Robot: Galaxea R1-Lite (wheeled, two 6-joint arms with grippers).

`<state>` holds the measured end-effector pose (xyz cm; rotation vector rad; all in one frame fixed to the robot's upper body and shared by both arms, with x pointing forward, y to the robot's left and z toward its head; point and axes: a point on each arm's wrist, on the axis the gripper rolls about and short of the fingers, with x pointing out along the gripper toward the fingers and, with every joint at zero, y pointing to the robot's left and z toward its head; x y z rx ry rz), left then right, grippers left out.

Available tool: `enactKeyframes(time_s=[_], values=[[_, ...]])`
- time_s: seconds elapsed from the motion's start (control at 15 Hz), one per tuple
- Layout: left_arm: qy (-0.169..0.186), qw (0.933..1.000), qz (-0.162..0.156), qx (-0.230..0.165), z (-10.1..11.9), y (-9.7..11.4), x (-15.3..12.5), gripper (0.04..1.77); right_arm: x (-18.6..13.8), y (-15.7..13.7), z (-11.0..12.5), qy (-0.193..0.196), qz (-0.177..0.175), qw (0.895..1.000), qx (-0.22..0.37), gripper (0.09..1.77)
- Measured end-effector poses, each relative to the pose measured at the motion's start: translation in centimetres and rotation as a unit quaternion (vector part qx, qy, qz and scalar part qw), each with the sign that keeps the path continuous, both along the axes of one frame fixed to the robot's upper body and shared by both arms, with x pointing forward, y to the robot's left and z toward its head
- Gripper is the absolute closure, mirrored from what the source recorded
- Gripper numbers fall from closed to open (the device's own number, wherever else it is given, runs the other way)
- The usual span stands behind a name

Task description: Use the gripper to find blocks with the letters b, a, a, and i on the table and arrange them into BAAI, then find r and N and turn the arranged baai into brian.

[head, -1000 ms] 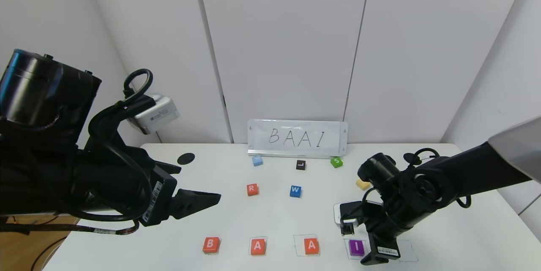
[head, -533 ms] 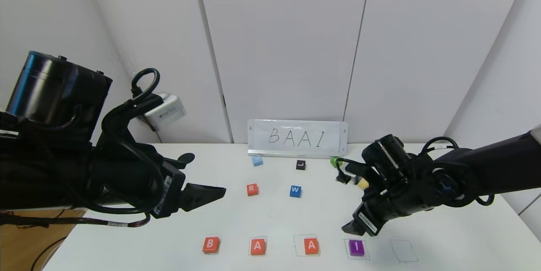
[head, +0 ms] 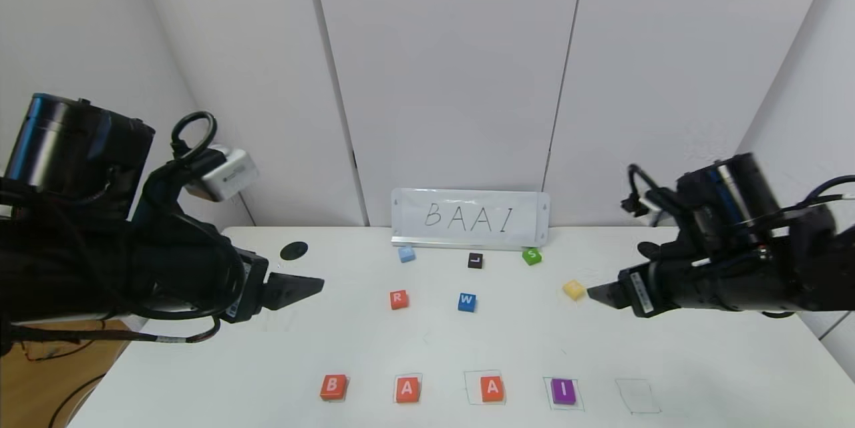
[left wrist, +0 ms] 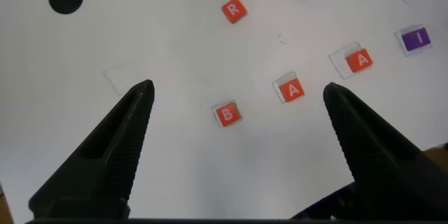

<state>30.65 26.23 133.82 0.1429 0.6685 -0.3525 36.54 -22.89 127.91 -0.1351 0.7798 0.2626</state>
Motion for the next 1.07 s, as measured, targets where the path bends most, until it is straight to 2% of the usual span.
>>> enactKeyframes(time_s=[0.13,0.33,0.53,0.73,0.87,1.07], values=[[-0.016,0.9988,0.047,0.000,-0.1,2.2,0.3,0.09,-1.8,-1.9,3.1,-0.053,-0.036,0.998,0.012,0.18],[-0.062,0.9928,0.103,-0.004,0.6,6.0,-0.2,0.09,-4.9,-4.7,6.8,-0.124,-0.078,0.989,0.031,0.17],[-0.104,0.9884,0.106,-0.030,1.9,7.9,-2.9,0.09,-8.8,-7.1,9.2,-0.186,-0.110,0.976,0.039,0.16],[-0.160,0.9814,0.100,-0.037,3.1,8.0,-7.1,0.09,-14.3,-8.8,11.0,-0.262,-0.115,0.957,0.040,0.16],[-0.204,0.9747,0.079,-0.044,3.7,7.5,-10.6,0.09,-18.7,-9.6,11.7,-0.318,-0.114,0.940,0.041,0.16],[-0.267,0.9613,0.039,-0.054,3.7,6.9,-15.7,0.09,-25.8,-10.8,11.5,-0.390,-0.106,0.914,0.023,0.16]])
